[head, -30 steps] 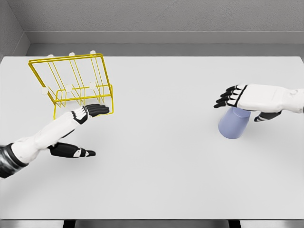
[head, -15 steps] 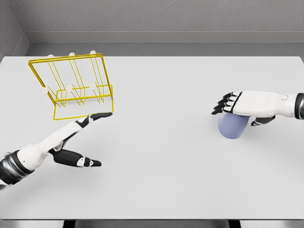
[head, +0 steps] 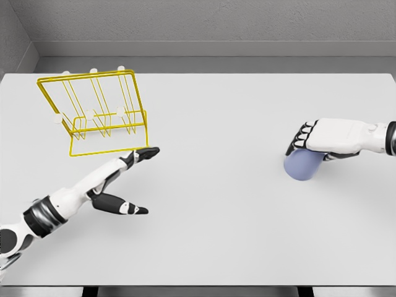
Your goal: Place the cup on the cup holder with both arms
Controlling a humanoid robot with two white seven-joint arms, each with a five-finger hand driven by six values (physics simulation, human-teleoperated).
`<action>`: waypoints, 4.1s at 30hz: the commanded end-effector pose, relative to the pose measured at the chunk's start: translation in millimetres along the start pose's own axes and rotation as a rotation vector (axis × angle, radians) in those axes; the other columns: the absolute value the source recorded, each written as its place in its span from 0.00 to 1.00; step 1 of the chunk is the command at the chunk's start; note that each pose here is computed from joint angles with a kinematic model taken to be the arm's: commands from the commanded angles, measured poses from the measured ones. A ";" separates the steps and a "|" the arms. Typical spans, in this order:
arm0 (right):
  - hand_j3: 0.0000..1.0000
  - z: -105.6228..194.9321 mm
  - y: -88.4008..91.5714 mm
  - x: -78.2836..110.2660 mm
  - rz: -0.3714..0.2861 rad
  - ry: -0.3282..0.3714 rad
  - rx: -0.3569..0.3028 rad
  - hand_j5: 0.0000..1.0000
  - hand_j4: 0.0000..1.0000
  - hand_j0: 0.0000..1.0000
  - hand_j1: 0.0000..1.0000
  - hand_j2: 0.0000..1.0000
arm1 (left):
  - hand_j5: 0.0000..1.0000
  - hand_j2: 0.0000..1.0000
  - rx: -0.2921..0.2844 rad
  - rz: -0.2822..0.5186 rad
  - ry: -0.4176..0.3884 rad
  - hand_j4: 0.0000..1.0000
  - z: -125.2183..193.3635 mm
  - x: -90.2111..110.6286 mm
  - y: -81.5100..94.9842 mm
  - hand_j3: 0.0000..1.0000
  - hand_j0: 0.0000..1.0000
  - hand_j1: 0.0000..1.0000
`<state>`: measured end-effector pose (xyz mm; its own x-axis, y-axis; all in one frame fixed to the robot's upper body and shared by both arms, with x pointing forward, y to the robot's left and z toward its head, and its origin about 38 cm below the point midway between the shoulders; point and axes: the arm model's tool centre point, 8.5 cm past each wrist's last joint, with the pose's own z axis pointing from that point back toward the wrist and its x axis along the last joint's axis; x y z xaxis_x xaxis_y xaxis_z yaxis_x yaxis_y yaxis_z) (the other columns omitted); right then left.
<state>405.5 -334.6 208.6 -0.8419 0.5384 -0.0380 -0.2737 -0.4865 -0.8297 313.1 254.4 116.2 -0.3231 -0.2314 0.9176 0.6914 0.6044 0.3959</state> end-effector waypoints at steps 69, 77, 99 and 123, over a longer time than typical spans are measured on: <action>0.50 -109.4 -112.8 138.2 0.265 -0.427 -0.173 0.50 0.50 0.50 0.50 0.50 | 1.00 1.00 0.055 0.299 0.116 1.00 -30.2 -30.8 -18.8 1.00 1.00 1.00; 0.84 -114.4 -101.8 130.5 0.232 -0.409 -0.150 0.84 0.84 0.84 0.84 0.84 | 1.00 1.00 0.055 0.299 0.116 1.00 -30.2 -30.8 -18.8 1.00 1.00 1.00; 1.00 31.5 -103.8 10.4 -0.094 -0.023 -0.555 1.00 1.00 1.00 1.00 1.00 | 1.00 1.00 0.053 0.303 0.100 1.00 -37.5 -28.5 -20.4 1.00 1.00 1.00; 1.00 35.1 9.4 -17.5 -0.437 0.110 -0.548 1.00 1.00 1.00 1.00 1.00 | 1.00 1.00 -0.005 0.336 0.032 1.00 -73.5 -14.1 -42.1 1.00 1.00 1.00</action>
<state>401.2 -372.2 220.3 -0.6503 0.6871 0.3240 -0.2772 0.1825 -0.9433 336.1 176.2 89.0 -0.0580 -0.0459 0.9973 0.7588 0.6471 0.0739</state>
